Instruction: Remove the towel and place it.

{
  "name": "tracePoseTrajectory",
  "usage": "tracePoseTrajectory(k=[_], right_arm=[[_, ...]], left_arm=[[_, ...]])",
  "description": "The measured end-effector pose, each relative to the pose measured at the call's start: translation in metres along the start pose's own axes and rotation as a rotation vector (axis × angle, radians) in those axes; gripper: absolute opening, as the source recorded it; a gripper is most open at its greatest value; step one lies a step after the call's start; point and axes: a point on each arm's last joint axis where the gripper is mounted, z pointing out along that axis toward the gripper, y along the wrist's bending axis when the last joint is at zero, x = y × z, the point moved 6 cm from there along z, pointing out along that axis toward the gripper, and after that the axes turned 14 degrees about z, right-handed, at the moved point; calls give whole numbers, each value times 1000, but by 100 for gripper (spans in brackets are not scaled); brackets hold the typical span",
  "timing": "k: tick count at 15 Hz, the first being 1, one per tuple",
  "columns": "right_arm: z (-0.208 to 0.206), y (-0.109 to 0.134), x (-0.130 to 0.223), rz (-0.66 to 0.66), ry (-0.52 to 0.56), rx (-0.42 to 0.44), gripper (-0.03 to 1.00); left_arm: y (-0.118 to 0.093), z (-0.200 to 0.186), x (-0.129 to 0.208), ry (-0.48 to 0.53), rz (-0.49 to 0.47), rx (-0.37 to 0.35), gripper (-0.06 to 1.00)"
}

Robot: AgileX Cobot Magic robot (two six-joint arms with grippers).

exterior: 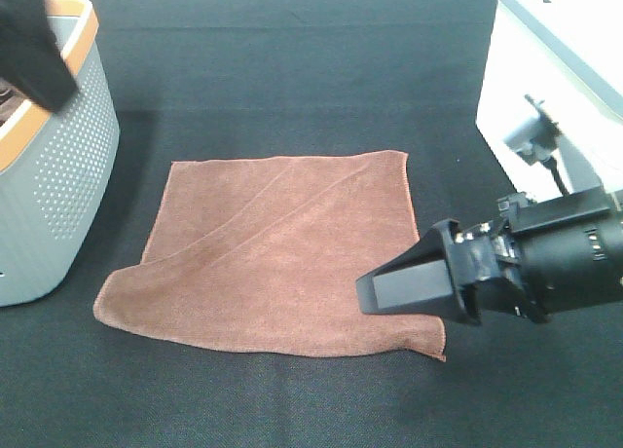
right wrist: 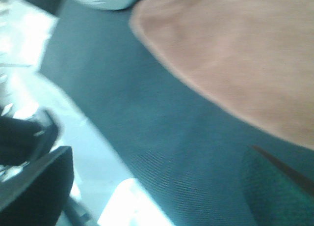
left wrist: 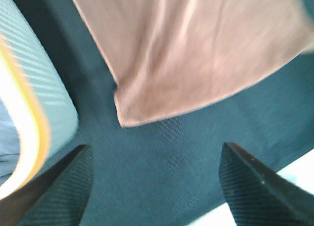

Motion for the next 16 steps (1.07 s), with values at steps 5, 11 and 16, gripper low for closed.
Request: tracePoseTrajectory(k=[5, 11, 16], right_arm=[[-11, 22, 7, -177, -3, -78, 86], [-37, -48, -56, -238, -384, 463, 86], [-63, -70, -74, -196, -540, 669, 86]], left_arm=[[-21, -132, 43, -390, 4, -89, 69], [-49, -193, 121, -649, -38, -104, 69], [-61, -171, 159, -647, -88, -50, 69]])
